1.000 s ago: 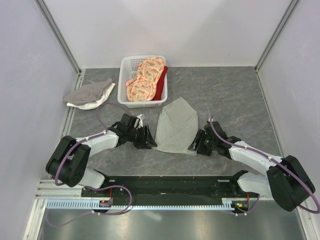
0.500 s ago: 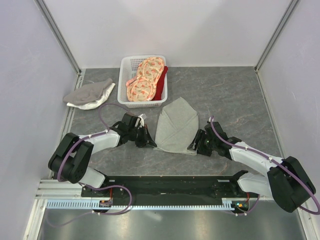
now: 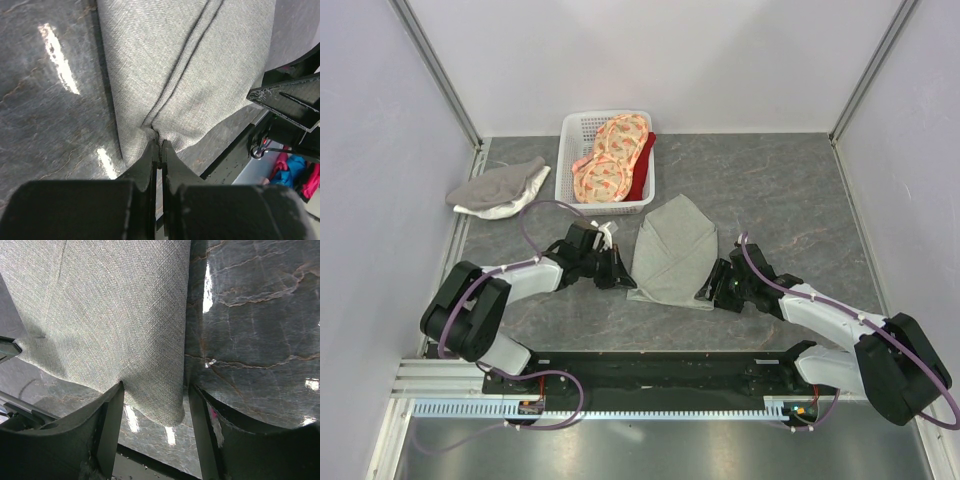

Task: Fold the napkin, place the utensils inside, and roll it up
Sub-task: Fold the napkin

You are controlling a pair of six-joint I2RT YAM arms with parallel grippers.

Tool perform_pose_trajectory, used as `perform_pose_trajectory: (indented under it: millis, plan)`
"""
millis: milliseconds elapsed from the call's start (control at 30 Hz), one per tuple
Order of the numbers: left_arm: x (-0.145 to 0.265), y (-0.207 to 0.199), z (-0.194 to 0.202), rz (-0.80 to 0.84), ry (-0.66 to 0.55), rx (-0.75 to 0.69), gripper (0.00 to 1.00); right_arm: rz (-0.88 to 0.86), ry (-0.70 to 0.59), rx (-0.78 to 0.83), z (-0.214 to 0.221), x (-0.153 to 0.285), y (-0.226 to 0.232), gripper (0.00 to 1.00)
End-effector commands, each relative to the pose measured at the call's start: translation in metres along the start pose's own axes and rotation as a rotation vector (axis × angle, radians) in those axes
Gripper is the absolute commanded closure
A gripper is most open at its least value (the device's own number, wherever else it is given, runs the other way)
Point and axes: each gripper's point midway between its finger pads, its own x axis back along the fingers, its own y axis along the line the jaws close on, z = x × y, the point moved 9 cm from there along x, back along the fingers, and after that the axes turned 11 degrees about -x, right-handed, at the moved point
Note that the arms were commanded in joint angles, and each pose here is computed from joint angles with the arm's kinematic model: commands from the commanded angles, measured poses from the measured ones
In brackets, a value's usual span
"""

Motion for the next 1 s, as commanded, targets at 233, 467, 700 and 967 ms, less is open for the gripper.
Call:
perform_pose_trajectory:
  millis: [233,467,700,967]
  plan:
    - [0.009,-0.038,-0.02,0.093,-0.187,-0.321,0.98,0.077,-0.003,-0.012,0.005,-0.002,-0.019,0.37]
    - [0.008,-0.016,-0.01,-0.087,-0.205,-0.327,0.98,0.079,-0.004,-0.014,0.006,-0.002,-0.021,0.37]
    - [0.004,-0.002,0.0,-0.184,-0.126,-0.276,0.98,0.078,-0.004,-0.018,0.007,-0.001,-0.023,0.37]
    - [0.015,0.0,0.009,-0.281,-0.047,-0.185,0.61,0.077,-0.004,-0.02,0.008,0.0,-0.024,0.37]
